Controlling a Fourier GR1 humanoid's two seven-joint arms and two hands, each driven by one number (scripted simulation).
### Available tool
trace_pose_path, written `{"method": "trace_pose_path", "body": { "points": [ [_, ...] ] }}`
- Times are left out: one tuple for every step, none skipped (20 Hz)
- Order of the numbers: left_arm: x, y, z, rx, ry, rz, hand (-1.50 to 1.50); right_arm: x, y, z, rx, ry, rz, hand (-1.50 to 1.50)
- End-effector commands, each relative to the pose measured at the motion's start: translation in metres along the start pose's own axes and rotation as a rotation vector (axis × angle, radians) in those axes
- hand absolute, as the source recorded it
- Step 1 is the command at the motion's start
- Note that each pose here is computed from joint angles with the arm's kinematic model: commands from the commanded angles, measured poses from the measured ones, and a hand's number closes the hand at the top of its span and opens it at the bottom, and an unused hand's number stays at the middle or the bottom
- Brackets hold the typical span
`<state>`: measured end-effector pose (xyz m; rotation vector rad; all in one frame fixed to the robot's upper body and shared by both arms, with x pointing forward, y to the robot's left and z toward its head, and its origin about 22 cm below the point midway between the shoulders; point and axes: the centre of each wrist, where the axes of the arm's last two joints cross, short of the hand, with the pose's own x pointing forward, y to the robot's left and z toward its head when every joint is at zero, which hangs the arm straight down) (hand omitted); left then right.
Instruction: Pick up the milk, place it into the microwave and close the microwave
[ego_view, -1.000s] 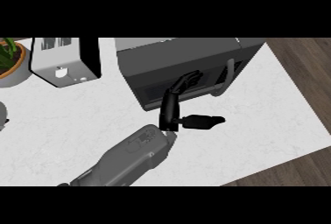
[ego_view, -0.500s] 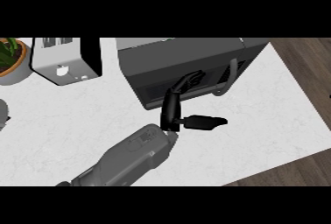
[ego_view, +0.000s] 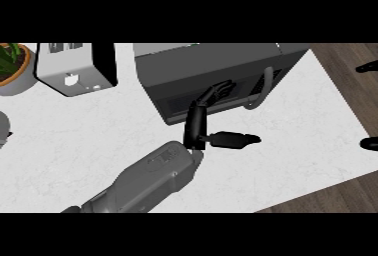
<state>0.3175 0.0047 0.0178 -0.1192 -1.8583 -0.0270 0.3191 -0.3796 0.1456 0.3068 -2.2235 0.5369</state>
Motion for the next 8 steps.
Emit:
{"method": "trace_pose_path", "body": {
  "points": [
    [0.008, 0.007, -0.028, 0.103, 0.01, -0.014, -1.5, -0.005, -0.004, 0.003, 0.002, 0.008, -0.064, -1.5],
    [0.005, 0.008, -0.026, 0.106, 0.01, -0.02, -1.5, -0.003, -0.006, 0.0, 0.011, 0.009, -0.067, -1.5],
    [0.004, 0.009, -0.026, 0.107, 0.007, -0.022, -1.5, -0.002, -0.011, 0.003, -0.001, 0.013, -0.067, -1.5],
    [0.002, 0.01, -0.025, 0.11, 0.006, -0.021, -1.5, -0.002, -0.012, 0.0, -0.004, 0.003, -0.079, -1.5],
    [0.004, 0.009, -0.026, 0.109, 0.003, -0.017, -1.5, -0.002, -0.011, -0.002, -0.005, -0.009, -0.094, -1.5],
    [0.007, 0.007, -0.029, 0.096, -0.011, -0.01, -1.5, -0.003, -0.016, 0.001, -0.011, 0.017, -0.094, -1.5],
    [0.003, 0.009, -0.025, 0.097, 0.006, -0.008, -1.5, 0.001, -0.017, -0.004, -0.001, 0.01, -0.089, -1.5],
    [0.001, 0.01, -0.025, 0.103, 0.005, -0.015, -1.5, -0.002, -0.017, -0.001, -0.008, 0.015, -0.103, -1.5]
  ]
}}
